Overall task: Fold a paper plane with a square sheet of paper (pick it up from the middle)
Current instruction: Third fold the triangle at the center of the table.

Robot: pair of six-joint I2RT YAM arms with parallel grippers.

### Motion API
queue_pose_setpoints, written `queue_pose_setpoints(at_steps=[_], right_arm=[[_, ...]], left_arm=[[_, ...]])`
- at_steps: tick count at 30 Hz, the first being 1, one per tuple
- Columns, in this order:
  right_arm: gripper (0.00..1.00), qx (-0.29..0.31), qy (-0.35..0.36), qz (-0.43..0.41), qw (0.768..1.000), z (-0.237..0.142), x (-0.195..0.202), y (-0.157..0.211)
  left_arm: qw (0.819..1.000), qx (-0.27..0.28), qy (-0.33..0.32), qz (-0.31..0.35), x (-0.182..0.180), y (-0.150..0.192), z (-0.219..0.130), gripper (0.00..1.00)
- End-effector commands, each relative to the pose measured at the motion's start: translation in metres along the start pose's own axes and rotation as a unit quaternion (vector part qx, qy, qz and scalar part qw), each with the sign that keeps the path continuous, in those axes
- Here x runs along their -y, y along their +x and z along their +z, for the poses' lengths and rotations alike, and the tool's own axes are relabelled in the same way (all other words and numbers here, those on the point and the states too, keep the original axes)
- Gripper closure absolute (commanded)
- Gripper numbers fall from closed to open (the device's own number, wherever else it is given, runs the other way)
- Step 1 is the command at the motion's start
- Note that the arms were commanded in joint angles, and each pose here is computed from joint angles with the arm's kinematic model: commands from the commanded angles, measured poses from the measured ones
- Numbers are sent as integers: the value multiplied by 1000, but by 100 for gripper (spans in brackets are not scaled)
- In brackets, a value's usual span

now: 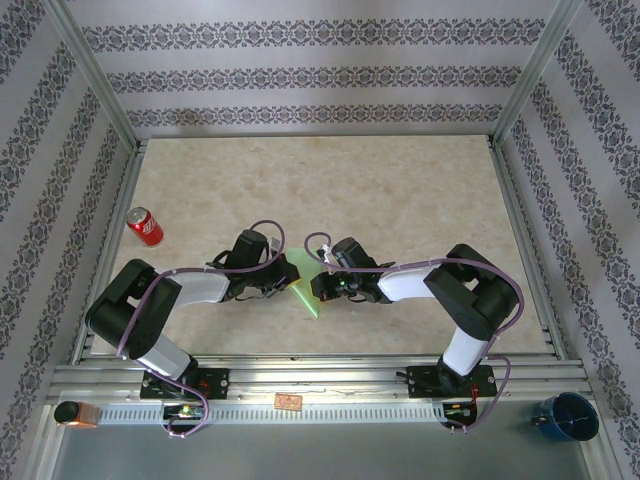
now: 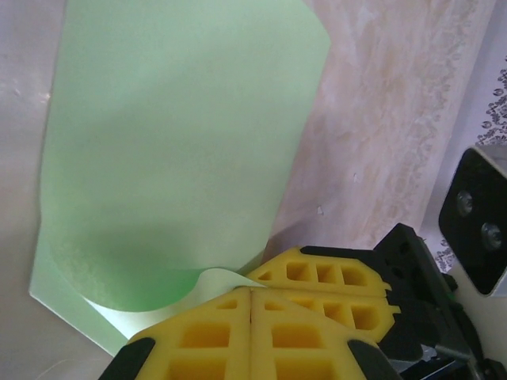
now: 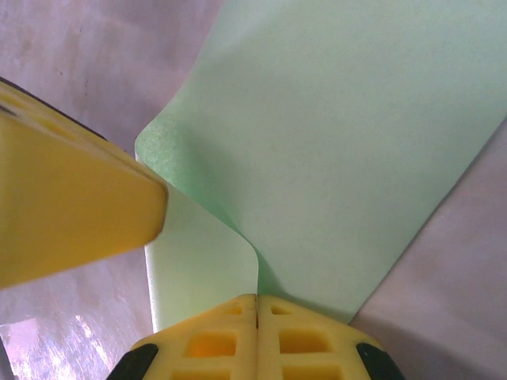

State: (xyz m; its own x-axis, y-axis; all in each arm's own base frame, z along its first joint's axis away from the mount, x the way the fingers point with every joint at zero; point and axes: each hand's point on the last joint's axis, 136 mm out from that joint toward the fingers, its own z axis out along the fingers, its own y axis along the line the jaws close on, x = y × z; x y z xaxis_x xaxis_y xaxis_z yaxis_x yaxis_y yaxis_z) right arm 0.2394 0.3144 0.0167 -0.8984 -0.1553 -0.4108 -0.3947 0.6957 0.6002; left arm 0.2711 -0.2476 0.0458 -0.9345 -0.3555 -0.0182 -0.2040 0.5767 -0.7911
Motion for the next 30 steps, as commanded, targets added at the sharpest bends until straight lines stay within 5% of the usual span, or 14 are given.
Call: queue_pose_setpoints(at_steps=[1, 30], right_arm=[[100, -23, 42, 19, 999, 2, 24, 17], [100, -27, 44, 17, 999, 1, 21, 17]], left_arm=[[1000, -3, 12, 11, 7, 4, 4, 100], [997, -15, -69, -7, -55, 20, 14, 100]])
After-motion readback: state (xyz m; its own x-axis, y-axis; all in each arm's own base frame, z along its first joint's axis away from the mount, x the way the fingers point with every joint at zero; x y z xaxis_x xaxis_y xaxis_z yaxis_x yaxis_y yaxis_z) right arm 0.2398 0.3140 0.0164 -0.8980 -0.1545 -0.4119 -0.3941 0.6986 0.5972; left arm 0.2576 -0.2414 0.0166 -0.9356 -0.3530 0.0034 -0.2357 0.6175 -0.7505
